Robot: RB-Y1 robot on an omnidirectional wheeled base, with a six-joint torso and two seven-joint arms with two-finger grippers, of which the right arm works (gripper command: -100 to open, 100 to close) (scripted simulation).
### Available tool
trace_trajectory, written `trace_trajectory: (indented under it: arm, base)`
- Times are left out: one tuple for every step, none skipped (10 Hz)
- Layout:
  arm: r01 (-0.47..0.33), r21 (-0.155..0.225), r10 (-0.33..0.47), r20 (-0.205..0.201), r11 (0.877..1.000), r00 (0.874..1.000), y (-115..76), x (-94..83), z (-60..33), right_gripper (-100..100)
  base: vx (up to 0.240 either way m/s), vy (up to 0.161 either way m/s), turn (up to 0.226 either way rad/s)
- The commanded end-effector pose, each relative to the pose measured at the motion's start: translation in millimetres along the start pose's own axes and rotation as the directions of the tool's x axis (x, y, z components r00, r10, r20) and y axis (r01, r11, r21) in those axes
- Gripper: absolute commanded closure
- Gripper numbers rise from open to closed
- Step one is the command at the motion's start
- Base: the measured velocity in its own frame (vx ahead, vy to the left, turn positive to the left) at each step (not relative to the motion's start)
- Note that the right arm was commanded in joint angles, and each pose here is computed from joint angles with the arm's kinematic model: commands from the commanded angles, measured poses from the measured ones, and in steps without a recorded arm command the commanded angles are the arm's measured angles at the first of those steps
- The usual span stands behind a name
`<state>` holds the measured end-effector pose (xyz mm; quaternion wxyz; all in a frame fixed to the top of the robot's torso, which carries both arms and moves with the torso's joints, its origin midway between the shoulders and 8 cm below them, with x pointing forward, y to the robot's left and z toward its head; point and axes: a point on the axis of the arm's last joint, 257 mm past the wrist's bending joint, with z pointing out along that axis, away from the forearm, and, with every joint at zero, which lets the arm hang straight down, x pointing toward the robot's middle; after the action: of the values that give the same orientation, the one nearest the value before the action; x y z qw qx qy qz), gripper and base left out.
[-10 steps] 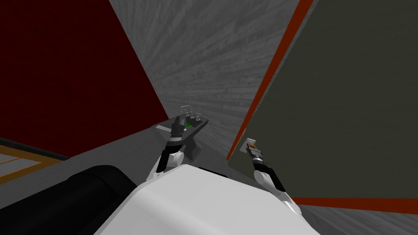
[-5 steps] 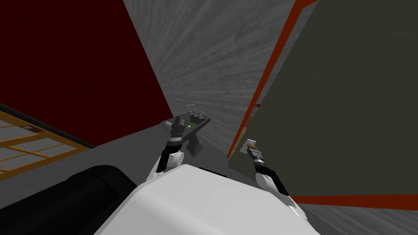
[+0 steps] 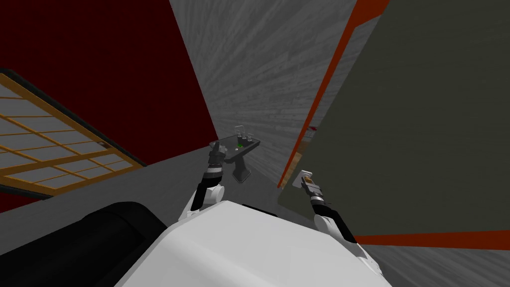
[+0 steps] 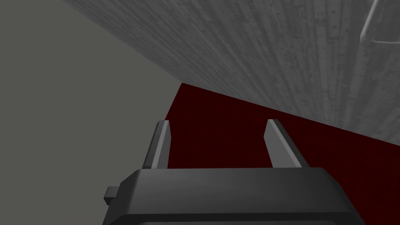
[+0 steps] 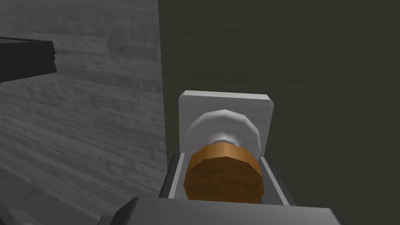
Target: Pull the door open
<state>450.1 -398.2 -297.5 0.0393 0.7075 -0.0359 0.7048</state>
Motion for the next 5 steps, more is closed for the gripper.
trace_trajectory:
  arm:
    - [-0.004,0.019,0.004,-0.003,1.000,1.000,-2.9,1.0,-4.4,100]
    - [-0.005,0.026,0.005,-0.004,1.000,1.000,-3.8,1.2,-6.3,100]
    - [-0.002,0.020,0.002,0.000,1.000,1.000,-2.8,-0.6,-4.8,100]
    - [-0.003,0.035,0.003,0.004,0.999,1.000,-4.4,-2.7,-10.2,100]
    - [-0.002,0.041,0.002,0.003,0.999,1.000,-4.6,-2.1,-12.2,100]
  base:
    - [-0.258,-0.089,0.163]
    - [-0.270,-0.083,0.151]
    - [-0.122,-0.029,0.039]
    - [-0.152,-0.059,0.134]
    - [-0.233,-0.090,0.183]
